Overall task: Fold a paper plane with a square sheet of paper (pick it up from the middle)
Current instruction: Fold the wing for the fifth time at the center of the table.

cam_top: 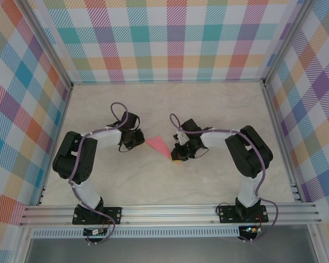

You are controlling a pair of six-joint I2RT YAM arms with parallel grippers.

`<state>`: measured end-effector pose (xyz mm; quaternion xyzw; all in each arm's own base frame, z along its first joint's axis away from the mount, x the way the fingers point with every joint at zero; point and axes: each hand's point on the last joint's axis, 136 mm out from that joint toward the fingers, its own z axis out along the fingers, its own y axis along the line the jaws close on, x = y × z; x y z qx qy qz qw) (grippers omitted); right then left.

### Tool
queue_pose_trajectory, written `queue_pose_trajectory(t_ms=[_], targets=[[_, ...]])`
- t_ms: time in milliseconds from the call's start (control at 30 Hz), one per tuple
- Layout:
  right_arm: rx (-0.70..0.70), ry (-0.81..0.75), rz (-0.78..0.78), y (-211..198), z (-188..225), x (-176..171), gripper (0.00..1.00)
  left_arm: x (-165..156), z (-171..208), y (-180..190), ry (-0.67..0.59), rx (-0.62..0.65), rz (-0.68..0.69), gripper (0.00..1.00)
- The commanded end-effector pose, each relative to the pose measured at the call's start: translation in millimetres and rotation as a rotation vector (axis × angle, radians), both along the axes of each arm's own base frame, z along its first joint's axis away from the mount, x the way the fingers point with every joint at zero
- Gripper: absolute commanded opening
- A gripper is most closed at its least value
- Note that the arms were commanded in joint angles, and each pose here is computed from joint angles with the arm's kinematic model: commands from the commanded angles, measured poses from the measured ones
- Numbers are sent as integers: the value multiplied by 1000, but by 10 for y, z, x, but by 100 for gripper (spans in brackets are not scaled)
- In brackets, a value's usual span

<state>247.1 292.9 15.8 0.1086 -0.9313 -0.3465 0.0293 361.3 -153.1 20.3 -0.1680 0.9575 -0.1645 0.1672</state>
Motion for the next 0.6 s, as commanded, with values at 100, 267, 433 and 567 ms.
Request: queue_pose_trajectory(t_ms=[100,267,433,567], targets=[[36,1,-64,44,237,58,26,-104,209,339,10,118,70,19],[63,-146,-124,-1,661,213,55,-256,396,348,17,165,61,31],[-86,-307,-238,-429,744,342,79,-400,623,284,4,224,54,42],[-171,-344,-329,-797,701,398,88,-488,763,111,-13,264,34,48]])
